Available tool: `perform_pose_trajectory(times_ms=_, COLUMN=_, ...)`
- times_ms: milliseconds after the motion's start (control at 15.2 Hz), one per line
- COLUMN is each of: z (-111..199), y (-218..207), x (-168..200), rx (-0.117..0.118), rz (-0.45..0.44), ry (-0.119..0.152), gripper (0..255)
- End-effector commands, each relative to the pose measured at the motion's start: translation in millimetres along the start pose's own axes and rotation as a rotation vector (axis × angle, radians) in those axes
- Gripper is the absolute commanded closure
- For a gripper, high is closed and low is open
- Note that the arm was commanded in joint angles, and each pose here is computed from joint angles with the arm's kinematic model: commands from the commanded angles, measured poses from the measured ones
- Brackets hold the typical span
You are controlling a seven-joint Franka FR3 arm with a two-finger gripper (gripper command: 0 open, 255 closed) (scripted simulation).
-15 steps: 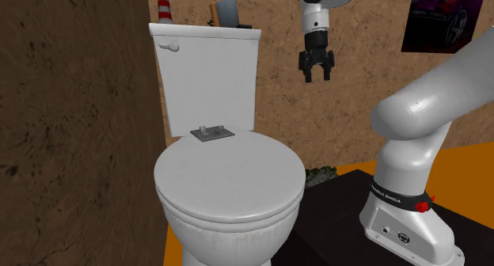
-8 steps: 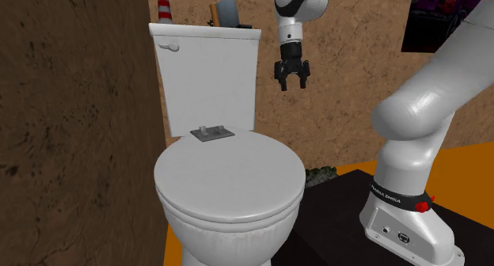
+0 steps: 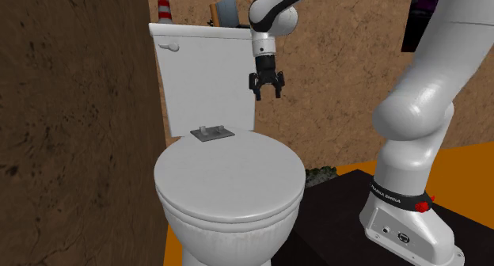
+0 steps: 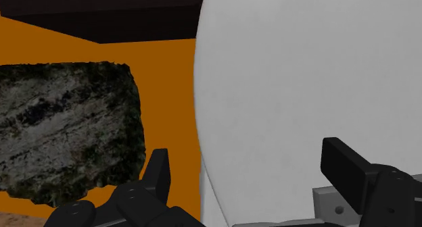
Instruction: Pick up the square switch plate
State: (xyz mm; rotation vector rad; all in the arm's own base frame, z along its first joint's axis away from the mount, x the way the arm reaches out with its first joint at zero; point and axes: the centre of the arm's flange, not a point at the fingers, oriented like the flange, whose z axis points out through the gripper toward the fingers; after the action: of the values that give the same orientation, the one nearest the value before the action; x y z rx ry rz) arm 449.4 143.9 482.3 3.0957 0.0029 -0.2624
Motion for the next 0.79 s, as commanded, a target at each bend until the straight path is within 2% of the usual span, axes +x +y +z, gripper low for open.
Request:
perform_pose_trajectory(times_ms=0, z=4.4, y=-17.6, x=23.5, rx=0.004, rz=0.002, ry=-0.003, gripper=0)
perform_pose_trajectory(times_ms=726, z=37.3, y=-109.8, x=131.0, rx=0.017, rz=0.007, ry=-0.016, gripper=0)
